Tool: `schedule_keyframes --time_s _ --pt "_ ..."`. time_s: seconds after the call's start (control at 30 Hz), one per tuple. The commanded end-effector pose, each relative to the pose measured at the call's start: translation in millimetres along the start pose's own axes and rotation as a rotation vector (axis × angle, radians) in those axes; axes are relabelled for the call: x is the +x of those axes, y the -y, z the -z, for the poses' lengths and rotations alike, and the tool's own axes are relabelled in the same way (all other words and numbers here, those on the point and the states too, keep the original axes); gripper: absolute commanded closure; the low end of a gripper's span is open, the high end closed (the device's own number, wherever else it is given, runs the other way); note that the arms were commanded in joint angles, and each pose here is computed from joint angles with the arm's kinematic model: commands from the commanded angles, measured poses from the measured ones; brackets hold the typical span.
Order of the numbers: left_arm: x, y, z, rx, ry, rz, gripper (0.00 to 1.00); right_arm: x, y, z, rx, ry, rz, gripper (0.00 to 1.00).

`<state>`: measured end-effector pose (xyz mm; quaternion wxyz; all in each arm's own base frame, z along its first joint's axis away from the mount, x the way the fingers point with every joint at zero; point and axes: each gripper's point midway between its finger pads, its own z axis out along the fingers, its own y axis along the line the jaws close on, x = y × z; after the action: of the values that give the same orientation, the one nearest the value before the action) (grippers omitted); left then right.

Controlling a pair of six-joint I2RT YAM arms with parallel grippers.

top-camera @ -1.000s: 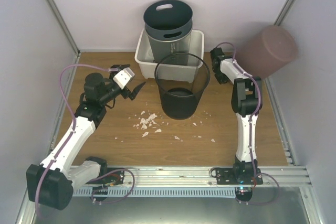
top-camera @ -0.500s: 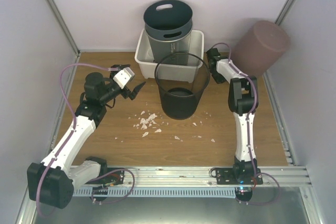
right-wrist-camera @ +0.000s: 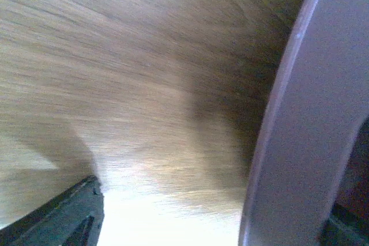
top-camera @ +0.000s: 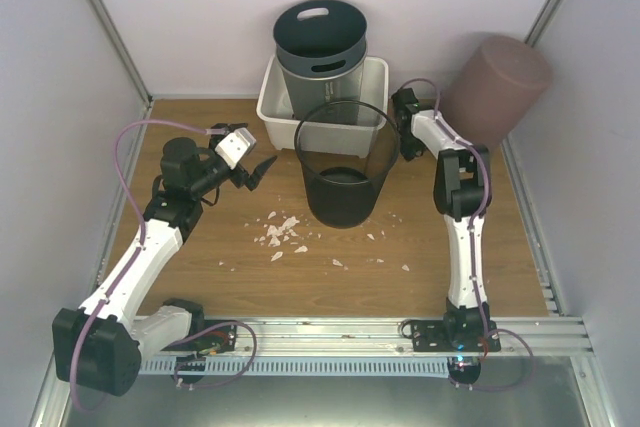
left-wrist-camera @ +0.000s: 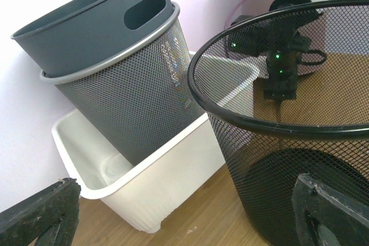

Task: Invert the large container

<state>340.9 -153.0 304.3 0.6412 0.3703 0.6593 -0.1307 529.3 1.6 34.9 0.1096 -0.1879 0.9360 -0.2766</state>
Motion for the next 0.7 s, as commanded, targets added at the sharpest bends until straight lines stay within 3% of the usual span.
schedule_keyframes --time_s 0.0,0.2,0.43,0.67 --pt "-10 -5 2 -0.012 0.032 -0.013 0.01 1 -49 16 -0.229 0.015 0.028 0.17" --pt "-12 -3 5 -0.013 0.033 -0.01 0.01 9 -59 25 -0.138 -0.001 0.076 0.14" --pt "-11 -2 6 -0.01 0.032 0.004 0.01 21 -38 13 0.055 -0.043 0.065 0.11" --pt "-8 -3 2 -0.007 0.032 0.019 0.01 23 -19 10 0.203 0.006 0.049 0.11"
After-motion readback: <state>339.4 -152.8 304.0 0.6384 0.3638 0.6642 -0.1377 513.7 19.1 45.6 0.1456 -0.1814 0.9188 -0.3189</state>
